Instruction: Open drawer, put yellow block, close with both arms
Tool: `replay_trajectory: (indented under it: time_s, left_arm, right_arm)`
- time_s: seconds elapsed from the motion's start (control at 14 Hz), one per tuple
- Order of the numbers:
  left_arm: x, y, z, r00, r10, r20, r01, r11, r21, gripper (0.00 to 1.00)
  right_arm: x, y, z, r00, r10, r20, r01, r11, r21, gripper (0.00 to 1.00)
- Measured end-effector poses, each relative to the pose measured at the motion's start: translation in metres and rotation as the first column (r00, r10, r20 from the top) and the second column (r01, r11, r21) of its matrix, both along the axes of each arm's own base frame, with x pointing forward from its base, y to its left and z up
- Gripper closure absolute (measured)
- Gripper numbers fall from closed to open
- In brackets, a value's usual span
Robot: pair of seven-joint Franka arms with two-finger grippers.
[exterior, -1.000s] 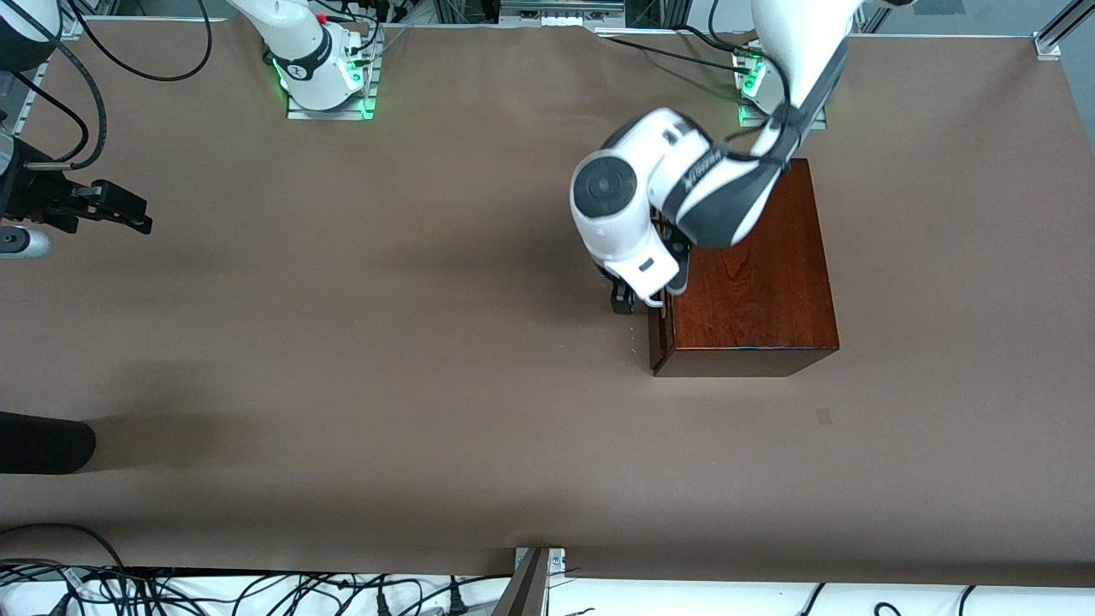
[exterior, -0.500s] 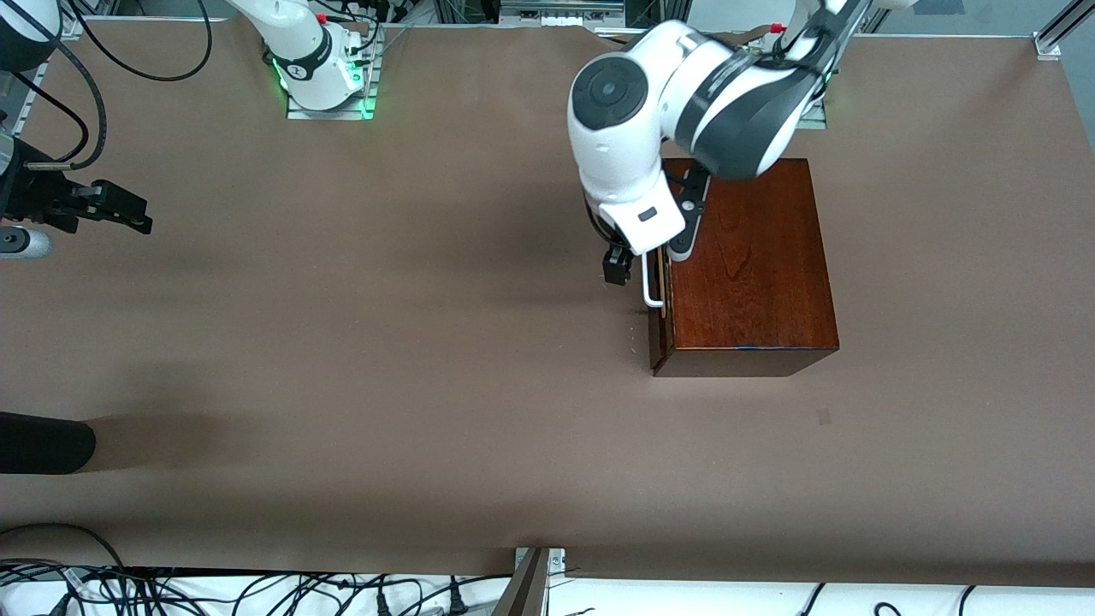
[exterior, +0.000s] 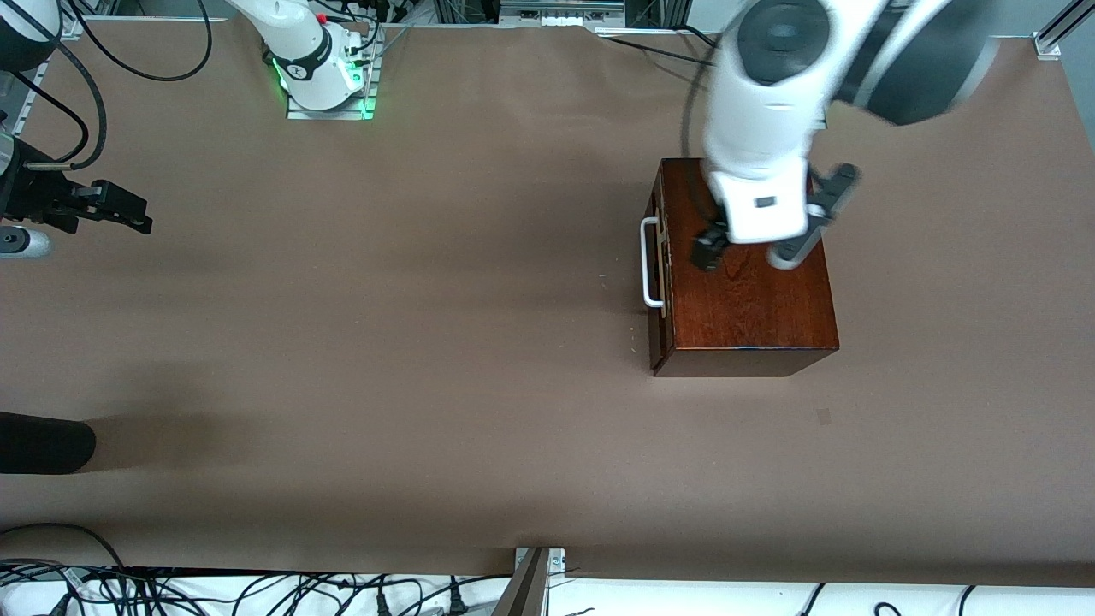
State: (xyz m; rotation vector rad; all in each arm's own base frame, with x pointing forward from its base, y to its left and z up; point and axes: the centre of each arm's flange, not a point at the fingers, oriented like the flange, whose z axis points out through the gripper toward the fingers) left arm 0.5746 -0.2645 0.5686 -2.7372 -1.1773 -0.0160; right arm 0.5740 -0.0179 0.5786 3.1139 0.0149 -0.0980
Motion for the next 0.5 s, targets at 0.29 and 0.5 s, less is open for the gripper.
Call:
replay_trajectory:
  time_s: [0.29,0.5]
  left_arm:
    - [0.017,0.098,0.034,0.989,-0.147,-0.021,0.145,0.988,-0.059,0.0]
    - [0.018,0.162,0.048,0.953,-0.302,-0.025,0.298,0.949,-0.103,0.0]
  right_arm:
    - [0.0,0.0,0.0,1.0,0.0,0.0,0.0,1.0,0.0,0.0]
    - [0.0,0.0,0.0,1.0,0.0,0.0,0.0,1.0,0.0,0.0]
